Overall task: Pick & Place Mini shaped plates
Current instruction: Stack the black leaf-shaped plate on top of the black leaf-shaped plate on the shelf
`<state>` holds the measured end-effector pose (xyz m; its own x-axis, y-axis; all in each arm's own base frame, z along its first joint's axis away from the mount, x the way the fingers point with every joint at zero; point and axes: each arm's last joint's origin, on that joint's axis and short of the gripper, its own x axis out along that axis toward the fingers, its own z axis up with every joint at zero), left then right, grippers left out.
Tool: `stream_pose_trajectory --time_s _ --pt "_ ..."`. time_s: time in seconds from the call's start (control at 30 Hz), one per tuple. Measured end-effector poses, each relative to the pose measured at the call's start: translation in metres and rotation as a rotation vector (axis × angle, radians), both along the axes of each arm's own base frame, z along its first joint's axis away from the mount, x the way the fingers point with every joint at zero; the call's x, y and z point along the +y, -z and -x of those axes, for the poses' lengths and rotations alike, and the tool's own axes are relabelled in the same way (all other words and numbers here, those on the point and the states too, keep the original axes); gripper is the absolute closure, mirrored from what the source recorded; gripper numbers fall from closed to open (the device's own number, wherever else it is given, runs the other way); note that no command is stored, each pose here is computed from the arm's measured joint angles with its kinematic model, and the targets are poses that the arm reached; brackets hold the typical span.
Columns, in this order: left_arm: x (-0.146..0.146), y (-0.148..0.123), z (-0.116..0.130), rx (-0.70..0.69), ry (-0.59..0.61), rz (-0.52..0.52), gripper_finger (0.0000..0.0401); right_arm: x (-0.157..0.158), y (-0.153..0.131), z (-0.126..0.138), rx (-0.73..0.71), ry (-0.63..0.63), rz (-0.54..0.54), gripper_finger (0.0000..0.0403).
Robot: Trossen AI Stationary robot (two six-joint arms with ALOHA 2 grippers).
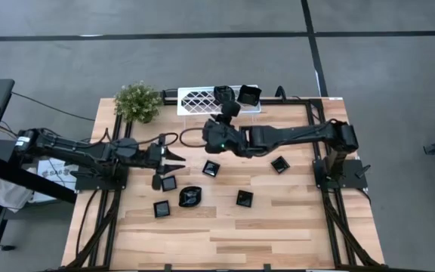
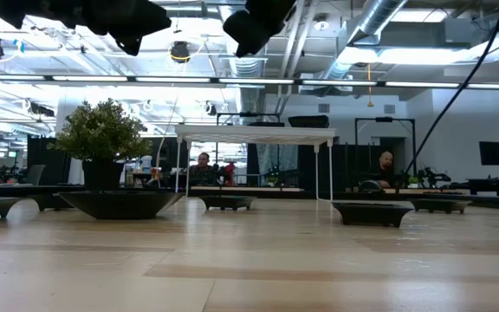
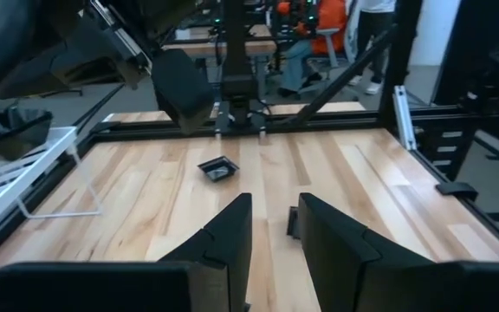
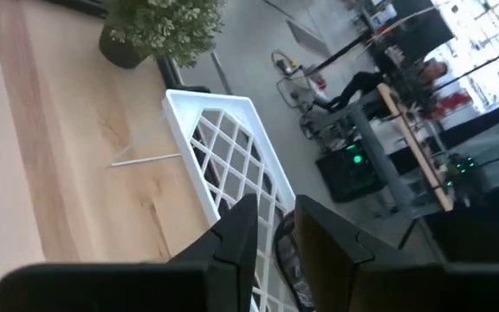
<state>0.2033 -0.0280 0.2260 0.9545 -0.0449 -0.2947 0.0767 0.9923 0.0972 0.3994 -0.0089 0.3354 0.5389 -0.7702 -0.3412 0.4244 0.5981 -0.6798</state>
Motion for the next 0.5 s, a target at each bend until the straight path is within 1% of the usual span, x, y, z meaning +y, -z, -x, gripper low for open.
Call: stream_pose_trajectory --time_s 0.2,0.4,0.5 --pt "-0.005 0.002 -0.003 -0.002 0.022 -0.002 0.0302 0.019 0.002 0.001 0.025 -0.04 0.007 0.0327" --pt "-0.004 0.023 -0.023 0.044 0.008 -0.029 0.0302 0.021 0.001 0.01 0.045 -0.025 -0.023 0.0327" --pt "-0.001 0.03 -0.033 0.084 -0.008 -0.051 0.0302 0.02 -0.003 0.02 0.047 -0.002 -0.051 0.0327"
